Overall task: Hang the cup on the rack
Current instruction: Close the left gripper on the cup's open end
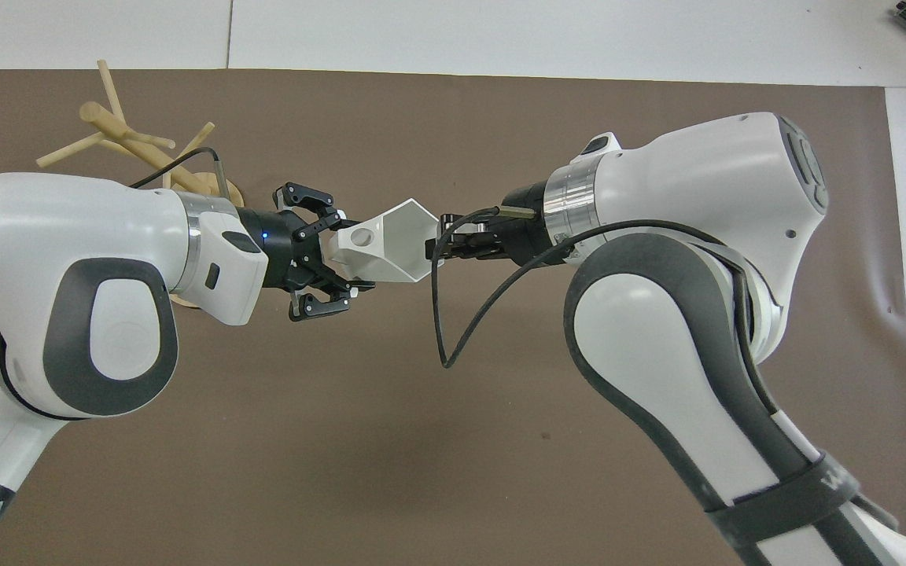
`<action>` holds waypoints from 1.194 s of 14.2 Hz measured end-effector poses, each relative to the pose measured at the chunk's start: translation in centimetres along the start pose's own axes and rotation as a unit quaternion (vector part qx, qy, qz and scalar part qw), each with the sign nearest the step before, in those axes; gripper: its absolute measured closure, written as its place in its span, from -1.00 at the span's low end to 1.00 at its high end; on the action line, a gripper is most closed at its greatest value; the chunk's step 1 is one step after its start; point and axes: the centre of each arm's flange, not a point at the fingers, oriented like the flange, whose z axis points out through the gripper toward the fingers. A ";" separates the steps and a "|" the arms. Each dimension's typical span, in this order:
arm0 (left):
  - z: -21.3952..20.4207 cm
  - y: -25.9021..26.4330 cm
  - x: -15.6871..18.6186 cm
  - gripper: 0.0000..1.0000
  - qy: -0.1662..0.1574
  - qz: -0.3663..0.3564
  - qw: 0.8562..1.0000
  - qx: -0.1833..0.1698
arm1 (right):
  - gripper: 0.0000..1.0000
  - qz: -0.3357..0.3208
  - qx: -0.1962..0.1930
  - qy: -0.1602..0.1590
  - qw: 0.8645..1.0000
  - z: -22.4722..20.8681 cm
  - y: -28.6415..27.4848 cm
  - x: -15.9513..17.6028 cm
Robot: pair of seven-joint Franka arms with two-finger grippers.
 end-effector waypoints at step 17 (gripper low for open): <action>0.1 0.2 -0.4 -0.39 -0.002 0.003 1.000 -0.011 | 0.64 -0.004 0.002 0.007 1.000 -0.5 -0.5 0.2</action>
